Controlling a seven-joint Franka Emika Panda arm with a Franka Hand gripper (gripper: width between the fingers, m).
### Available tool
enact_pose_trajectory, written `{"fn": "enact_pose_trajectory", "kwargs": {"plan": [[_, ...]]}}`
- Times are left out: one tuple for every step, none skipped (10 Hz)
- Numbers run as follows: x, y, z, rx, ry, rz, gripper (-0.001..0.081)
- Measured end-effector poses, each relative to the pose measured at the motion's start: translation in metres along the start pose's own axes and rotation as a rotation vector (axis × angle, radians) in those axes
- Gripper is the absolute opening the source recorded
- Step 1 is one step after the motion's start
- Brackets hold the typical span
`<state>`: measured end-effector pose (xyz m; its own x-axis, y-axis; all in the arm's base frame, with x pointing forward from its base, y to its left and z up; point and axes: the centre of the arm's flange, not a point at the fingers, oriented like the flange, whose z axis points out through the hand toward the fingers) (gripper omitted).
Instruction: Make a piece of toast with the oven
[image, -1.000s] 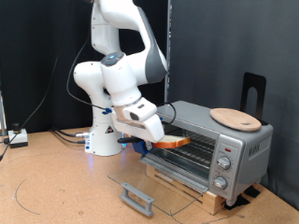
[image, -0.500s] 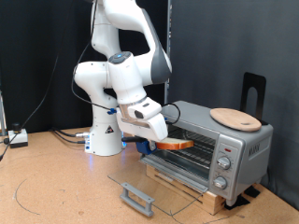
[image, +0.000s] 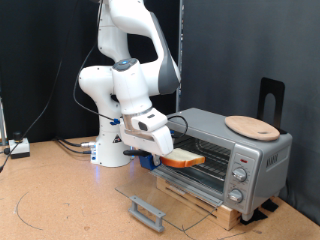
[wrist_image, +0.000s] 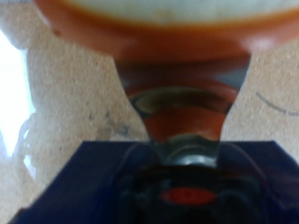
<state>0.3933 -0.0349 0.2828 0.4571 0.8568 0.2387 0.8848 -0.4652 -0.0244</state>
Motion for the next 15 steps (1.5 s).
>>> {"fn": "enact_pose_trajectory", "kwargs": {"plan": [[-0.005, 0.002, 0.002, -0.003, -0.01, 0.002, 0.0396], [-0.01, 0.004, 0.003, -0.001, -0.015, 0.006, 0.0396], [-0.014, 0.005, 0.003, -0.001, -0.017, 0.009, 0.0396], [-0.017, 0.007, 0.002, -0.002, -0.017, 0.012, 0.0396], [-0.019, 0.007, 0.002, -0.003, -0.017, 0.011, 0.0396], [-0.02, 0.008, 0.001, -0.004, -0.016, 0.008, 0.0396], [-0.021, 0.008, 0.001, -0.005, -0.015, 0.007, 0.0396], [-0.021, 0.009, 0.001, -0.004, -0.013, 0.006, 0.0396], [-0.021, 0.009, 0.001, 0.001, -0.01, 0.005, 0.0396], [-0.018, 0.008, 0.001, 0.008, 0.0, 0.001, 0.0396], [-0.012, 0.005, 0.0, 0.016, 0.012, -0.005, 0.0396], [-0.004, 0.001, 0.0, 0.023, 0.022, -0.018, 0.0396], [0.005, -0.004, -0.001, 0.023, 0.033, -0.036, 0.0396], [0.014, -0.01, -0.001, 0.023, 0.042, -0.054, 0.0396], [0.025, -0.018, -0.001, 0.024, 0.048, -0.075, 0.0396]]}}
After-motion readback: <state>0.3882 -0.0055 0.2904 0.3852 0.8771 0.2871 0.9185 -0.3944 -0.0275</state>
